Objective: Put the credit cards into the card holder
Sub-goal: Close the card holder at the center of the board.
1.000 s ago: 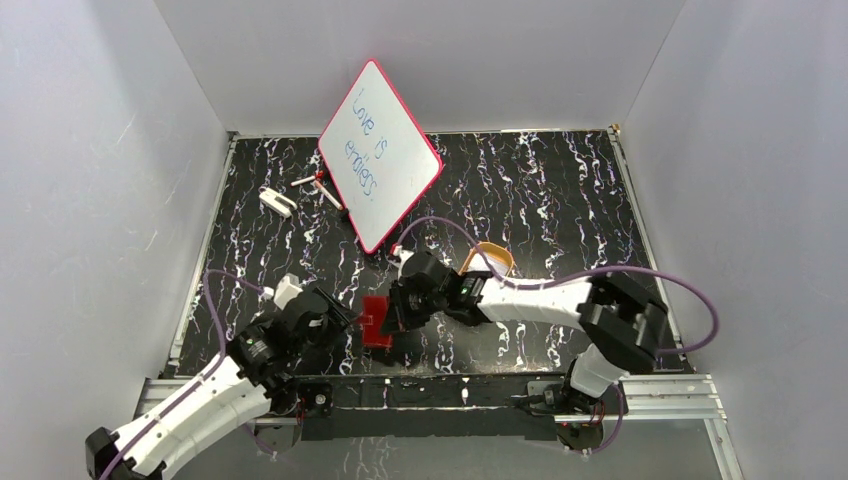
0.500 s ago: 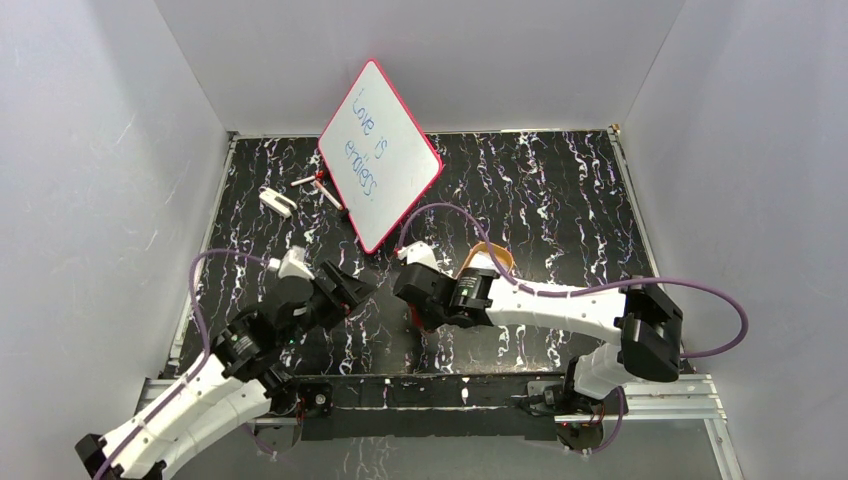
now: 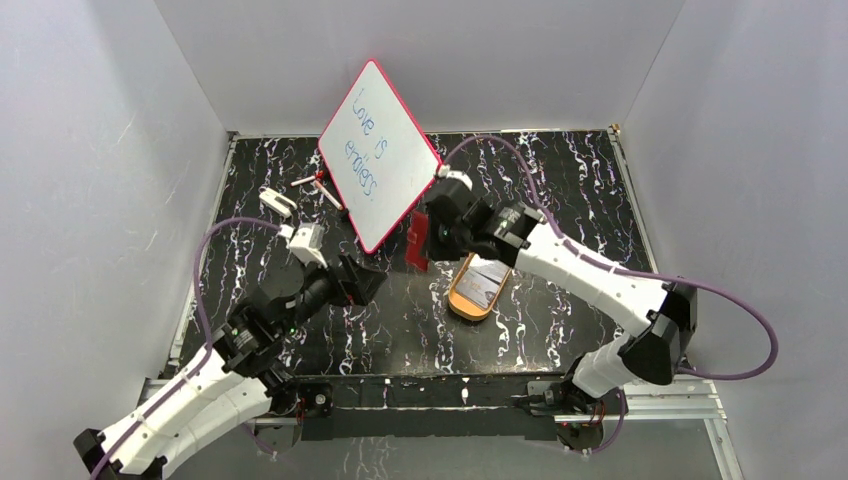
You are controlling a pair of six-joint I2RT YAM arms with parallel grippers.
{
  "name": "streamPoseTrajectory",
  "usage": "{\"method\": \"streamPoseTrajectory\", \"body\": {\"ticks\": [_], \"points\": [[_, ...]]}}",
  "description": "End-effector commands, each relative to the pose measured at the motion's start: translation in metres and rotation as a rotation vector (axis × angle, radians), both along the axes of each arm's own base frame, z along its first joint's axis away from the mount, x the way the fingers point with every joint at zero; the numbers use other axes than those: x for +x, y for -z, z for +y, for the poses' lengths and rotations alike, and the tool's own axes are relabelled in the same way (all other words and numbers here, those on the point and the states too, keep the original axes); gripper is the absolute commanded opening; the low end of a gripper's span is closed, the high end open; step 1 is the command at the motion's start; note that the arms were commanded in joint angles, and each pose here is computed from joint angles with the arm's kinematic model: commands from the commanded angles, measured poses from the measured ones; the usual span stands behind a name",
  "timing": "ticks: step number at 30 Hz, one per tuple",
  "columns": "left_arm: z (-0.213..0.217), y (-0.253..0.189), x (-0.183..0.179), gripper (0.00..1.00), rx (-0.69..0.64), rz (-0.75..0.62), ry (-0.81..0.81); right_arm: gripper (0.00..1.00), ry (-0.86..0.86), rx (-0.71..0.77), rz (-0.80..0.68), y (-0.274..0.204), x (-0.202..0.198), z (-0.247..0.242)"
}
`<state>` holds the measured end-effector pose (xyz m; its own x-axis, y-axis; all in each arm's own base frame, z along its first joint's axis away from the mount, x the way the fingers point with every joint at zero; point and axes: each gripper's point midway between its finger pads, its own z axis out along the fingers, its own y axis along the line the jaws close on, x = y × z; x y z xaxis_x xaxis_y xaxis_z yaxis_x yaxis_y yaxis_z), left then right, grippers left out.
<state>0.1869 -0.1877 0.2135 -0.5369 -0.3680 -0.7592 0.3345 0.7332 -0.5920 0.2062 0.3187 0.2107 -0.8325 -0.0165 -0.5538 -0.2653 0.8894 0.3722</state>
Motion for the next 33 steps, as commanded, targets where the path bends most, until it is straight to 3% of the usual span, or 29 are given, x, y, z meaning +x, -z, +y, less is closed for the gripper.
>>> {"method": "streamPoseTrajectory", "body": {"ticks": [1,8,14,21,30,33], "points": [[-0.011,-0.051,0.020,0.90,0.201,-0.300,0.114,0.00,0.030,0.057,0.081,-0.046,-0.002,0.012],[-0.028,-0.081,0.012,0.91,0.386,-0.681,0.347,0.00,0.043,0.133,0.151,-0.075,-0.003,0.034],[-0.032,-0.081,0.008,0.92,0.511,-0.844,0.438,0.00,0.053,0.183,0.180,-0.080,-0.004,0.039],[-0.039,-0.069,0.012,0.92,0.626,-0.900,0.515,0.00,0.110,0.234,0.226,-0.080,-0.001,0.046],[-0.044,-0.055,0.020,0.93,0.651,-0.894,0.488,0.00,0.145,0.308,0.259,-0.083,0.003,0.061],[-0.039,-0.054,0.034,0.91,0.685,-0.888,0.410,0.00,0.147,0.320,0.274,-0.082,0.003,0.065]]}}
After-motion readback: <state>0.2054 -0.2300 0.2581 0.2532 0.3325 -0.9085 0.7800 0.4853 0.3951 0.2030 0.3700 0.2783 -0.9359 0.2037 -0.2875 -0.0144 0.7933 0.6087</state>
